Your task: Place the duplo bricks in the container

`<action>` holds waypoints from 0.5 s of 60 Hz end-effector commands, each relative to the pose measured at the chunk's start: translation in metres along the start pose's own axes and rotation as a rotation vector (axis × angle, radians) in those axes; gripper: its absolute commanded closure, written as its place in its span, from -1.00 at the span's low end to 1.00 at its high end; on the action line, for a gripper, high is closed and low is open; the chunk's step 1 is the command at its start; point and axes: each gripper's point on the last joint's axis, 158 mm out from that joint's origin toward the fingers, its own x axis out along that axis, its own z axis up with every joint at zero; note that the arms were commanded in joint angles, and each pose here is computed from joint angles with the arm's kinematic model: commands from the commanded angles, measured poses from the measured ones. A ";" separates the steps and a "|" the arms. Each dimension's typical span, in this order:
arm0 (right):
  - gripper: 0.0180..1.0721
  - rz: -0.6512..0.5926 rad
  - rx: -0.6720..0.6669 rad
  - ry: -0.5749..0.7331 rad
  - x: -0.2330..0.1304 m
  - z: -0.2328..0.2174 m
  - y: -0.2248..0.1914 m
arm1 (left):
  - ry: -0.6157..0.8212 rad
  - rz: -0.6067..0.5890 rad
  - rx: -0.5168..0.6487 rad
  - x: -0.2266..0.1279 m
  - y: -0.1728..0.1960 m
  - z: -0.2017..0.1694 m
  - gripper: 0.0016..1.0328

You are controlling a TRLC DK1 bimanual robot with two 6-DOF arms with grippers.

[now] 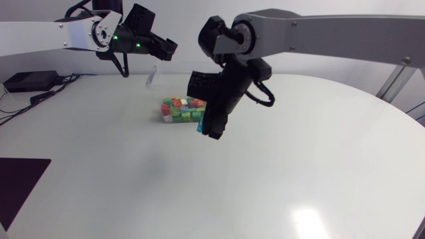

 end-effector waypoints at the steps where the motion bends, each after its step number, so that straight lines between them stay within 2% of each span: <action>1: 0.52 -0.033 0.051 -0.041 -0.021 -0.005 -0.011 | -0.001 0.012 -0.059 0.019 0.000 -0.001 0.49; 2: 0.52 -0.043 0.061 -0.051 -0.025 -0.004 -0.014 | 0.001 0.008 -0.067 0.021 -0.002 -0.002 0.42; 4: 0.52 -0.069 0.080 -0.076 -0.033 -0.002 -0.022 | 0.007 0.015 -0.080 0.024 -0.002 -0.004 0.09; 5: 0.52 -0.074 0.082 -0.083 -0.035 -0.001 -0.024 | 0.010 0.020 -0.080 0.025 -0.002 -0.005 -0.01; 7: 0.52 -0.089 0.098 -0.097 -0.041 0.000 -0.031 | 0.026 0.050 -0.083 0.028 0.000 -0.008 -0.59; 9: 0.52 -0.108 0.114 -0.119 -0.047 0.003 -0.037 | 0.032 0.058 -0.089 0.029 0.000 -0.010 -0.90; 22: 0.52 -0.242 0.201 -0.263 -0.083 0.034 -0.084 | 0.086 0.170 -0.099 0.019 0.017 -0.019 -0.93; 30: 0.52 -0.298 0.242 -0.343 -0.095 0.056 -0.107 | 0.133 0.258 -0.113 -0.013 0.035 -0.027 -0.93</action>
